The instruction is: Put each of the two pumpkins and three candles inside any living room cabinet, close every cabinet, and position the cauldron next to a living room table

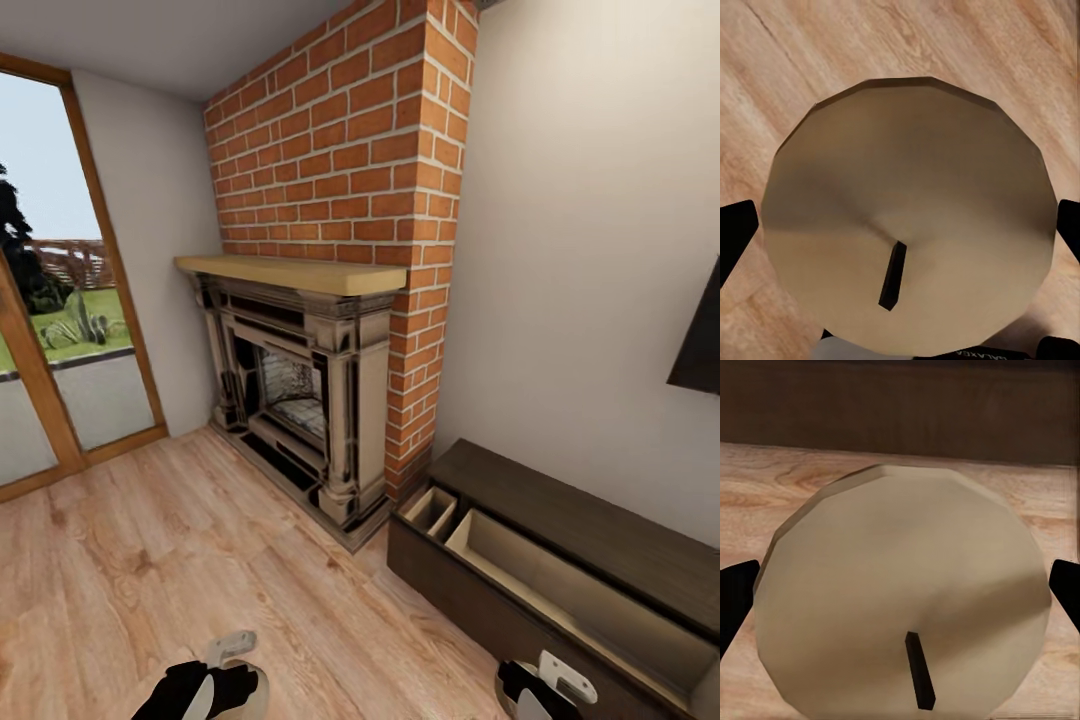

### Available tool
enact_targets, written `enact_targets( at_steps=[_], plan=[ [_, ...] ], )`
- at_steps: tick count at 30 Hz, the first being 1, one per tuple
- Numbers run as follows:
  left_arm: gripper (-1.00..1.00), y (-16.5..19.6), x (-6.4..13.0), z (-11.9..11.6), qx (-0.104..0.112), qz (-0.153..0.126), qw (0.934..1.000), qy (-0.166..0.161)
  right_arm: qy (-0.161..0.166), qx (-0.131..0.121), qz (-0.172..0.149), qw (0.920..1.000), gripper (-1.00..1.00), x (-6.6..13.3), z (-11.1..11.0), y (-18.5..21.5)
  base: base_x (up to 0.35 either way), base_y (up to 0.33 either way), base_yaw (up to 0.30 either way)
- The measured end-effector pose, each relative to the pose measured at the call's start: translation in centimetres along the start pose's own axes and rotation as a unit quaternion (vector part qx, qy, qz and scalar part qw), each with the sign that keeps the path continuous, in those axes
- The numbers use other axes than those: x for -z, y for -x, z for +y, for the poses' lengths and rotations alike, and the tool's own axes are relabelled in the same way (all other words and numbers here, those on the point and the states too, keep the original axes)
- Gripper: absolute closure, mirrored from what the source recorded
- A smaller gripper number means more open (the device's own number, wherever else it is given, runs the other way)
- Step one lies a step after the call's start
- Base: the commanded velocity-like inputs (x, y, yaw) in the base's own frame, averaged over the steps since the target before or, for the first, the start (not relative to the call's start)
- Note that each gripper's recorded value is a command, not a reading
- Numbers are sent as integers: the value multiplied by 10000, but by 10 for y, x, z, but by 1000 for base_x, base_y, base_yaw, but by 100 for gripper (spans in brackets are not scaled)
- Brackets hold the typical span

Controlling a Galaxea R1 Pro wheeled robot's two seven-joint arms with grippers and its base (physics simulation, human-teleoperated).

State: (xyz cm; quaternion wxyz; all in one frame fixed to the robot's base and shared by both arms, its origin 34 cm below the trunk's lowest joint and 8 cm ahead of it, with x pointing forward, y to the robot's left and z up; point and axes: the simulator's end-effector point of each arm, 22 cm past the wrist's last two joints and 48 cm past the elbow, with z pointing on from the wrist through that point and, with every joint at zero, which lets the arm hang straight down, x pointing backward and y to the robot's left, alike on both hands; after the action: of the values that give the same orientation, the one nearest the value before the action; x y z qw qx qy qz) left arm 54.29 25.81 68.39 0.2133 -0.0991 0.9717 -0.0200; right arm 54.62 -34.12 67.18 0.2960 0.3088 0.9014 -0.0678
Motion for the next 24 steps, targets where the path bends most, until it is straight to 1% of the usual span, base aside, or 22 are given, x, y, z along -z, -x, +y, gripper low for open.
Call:
enact_targets(
  at_steps=[7,24],
  plan=[
    [100,0,0,0,-1,0,10000,1,6,-6,4,10000,100,0,1,-1,0,109,-277],
    [100,0,0,0,-1,1,10000,1,6,-7,6,10000,100,0,1,-1,0,5,-277]
  ],
)
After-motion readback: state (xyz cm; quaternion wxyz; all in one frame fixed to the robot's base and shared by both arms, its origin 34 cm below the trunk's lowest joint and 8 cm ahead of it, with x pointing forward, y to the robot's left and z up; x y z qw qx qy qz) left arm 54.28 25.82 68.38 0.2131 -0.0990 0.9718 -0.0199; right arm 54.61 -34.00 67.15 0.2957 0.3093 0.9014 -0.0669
